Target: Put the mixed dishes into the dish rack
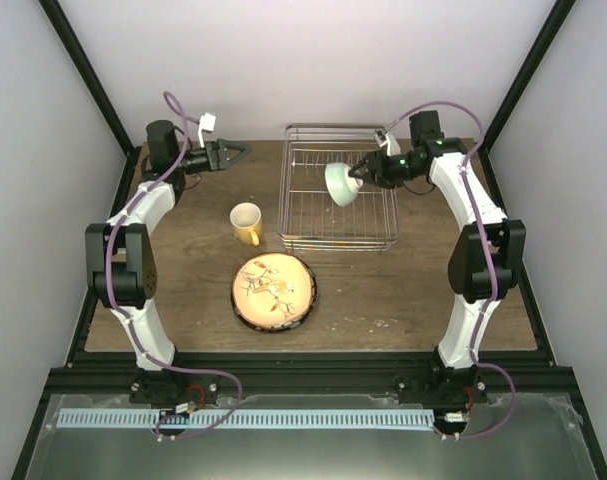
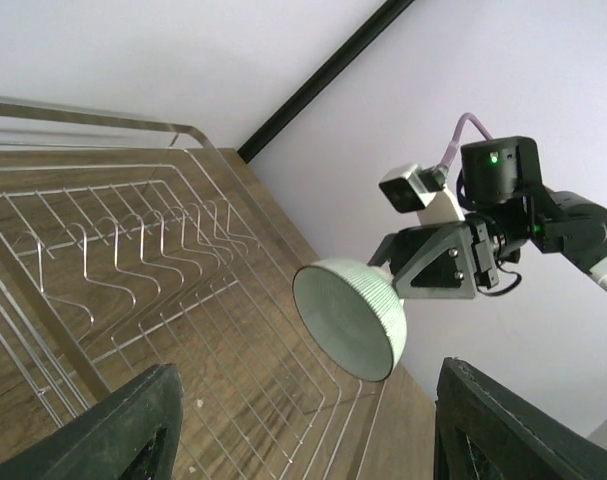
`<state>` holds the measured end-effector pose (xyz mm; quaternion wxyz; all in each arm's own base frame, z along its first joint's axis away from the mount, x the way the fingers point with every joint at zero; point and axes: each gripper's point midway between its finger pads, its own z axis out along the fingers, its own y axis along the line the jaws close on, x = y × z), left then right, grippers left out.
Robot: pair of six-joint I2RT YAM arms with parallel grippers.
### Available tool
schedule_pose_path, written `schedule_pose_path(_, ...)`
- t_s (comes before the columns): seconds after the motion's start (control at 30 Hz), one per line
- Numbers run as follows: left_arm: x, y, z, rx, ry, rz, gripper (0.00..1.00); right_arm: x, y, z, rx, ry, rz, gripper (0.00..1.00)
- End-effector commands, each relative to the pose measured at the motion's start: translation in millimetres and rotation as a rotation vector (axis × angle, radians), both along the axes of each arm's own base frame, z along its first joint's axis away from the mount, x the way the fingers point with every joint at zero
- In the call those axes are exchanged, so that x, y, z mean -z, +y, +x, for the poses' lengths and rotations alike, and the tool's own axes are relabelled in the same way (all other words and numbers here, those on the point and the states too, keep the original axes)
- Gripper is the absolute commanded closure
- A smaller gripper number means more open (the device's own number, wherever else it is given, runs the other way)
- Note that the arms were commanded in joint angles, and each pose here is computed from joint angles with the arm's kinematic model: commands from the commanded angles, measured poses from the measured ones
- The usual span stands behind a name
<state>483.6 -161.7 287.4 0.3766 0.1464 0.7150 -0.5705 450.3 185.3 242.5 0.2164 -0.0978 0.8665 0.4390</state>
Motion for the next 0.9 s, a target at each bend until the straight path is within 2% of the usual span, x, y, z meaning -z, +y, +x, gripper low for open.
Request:
schedule_pose_path(0.0, -3, -1, -8, 0.002, -0.028, 0.019, 0.29, 3, -16, -13, 0.033, -0.016, -0.175, 0.85)
schedule_pose_path(0.37, 4, -1, -8, 0.001, -0.018, 0.023, 0.29, 39, -31, -33, 0.086, 0.084, -0.502, 0.86)
schedule_pose_path(0.7, 8, 0, -8, -0.002, -0.009, 0.028, 0.30, 69, -58, -22, 0.185, 0.119, -0.727, 0.89)
schedule_pose_path(0.87, 10, 0, -6, -0.004, -0.005, 0.032, 0.30, 81, -64, -19, 0.196, 0.132, -0.768, 0.89)
